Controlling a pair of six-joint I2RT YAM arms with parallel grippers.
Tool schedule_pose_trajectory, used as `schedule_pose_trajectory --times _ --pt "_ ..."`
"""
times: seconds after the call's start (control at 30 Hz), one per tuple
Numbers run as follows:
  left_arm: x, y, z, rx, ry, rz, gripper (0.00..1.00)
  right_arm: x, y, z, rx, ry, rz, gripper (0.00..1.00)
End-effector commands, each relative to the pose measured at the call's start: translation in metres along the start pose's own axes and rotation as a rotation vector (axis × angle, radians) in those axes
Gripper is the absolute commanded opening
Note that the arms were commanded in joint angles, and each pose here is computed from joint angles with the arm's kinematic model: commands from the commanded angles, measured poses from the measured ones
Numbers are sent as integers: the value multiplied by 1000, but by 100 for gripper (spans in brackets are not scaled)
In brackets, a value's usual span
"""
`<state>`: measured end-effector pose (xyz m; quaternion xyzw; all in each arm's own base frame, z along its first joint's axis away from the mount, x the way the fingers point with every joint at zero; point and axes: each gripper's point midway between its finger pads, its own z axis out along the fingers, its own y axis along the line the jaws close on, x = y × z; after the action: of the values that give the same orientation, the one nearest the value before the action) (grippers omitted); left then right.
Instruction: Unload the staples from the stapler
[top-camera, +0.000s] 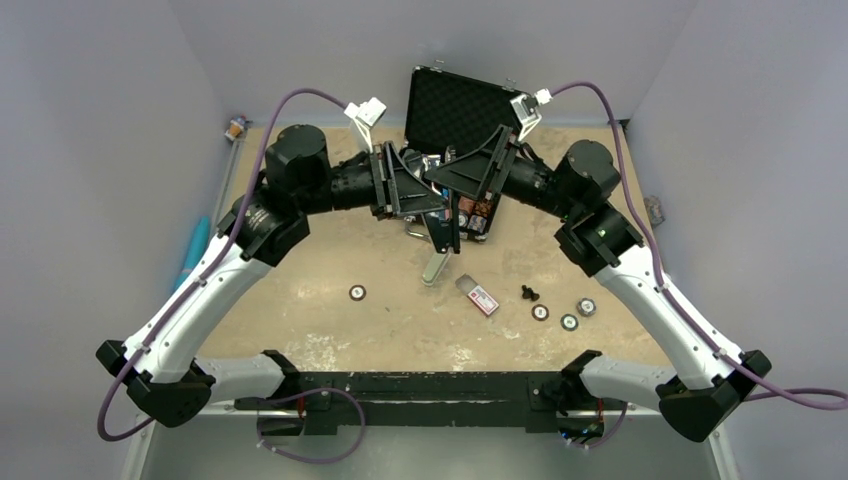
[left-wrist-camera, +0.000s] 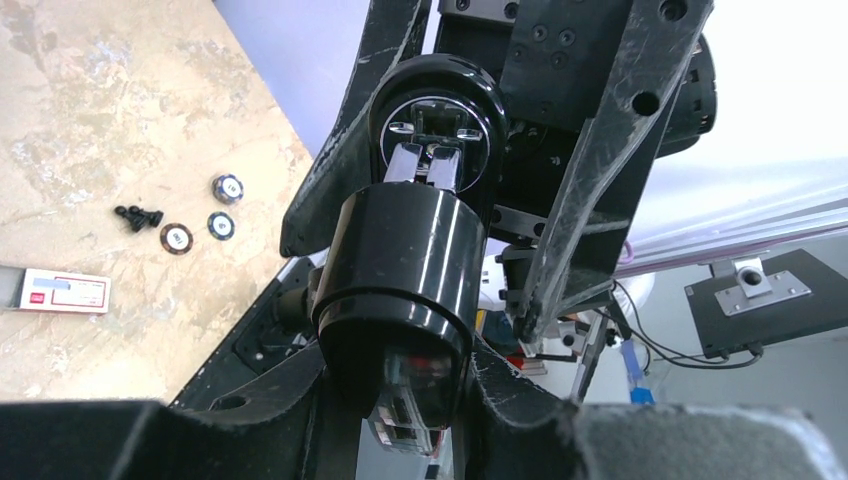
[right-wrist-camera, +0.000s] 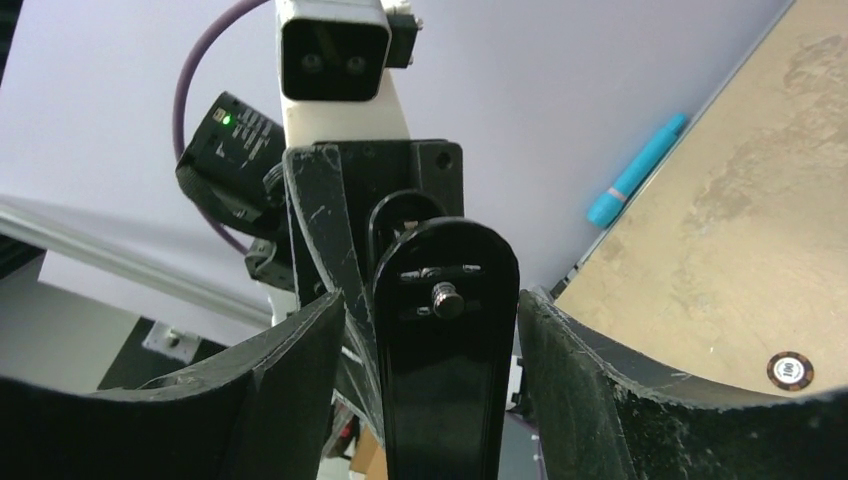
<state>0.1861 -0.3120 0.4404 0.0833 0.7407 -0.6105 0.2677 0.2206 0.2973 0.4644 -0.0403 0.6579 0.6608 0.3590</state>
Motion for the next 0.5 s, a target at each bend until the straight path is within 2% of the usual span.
schedule_pose_trajectory --times 0.0,0.07,0.13,0.27,0.37,0.4,0.43,0.47 --pt "-22 -56 -22 142 -88 52 0 4 33 -11 -136 26 -89 66" --pt "-22 -61 -25 155 -92 48 0 6 36 -12 -158 39 -98 65" --pt "-22 -64 -28 160 -95 47 0 7 37 -13 -170 39 -102 58" --pt "-20 -63 -29 157 -87 45 0 7 41 -15 -191 30 -99 31" --pt "-17 -63 -30 159 -76 45 0 7 39 -15 -188 28 -95 19" --pt "-16 -64 -30 163 -72 47 0 7 39 -15 -186 24 -93 13" --pt "-15 -65 -31 170 -68 52 0 7 38 -15 -185 21 -92 2" --pt "-14 -66 -31 178 -60 55 0 7 38 -15 -182 20 -91 0"
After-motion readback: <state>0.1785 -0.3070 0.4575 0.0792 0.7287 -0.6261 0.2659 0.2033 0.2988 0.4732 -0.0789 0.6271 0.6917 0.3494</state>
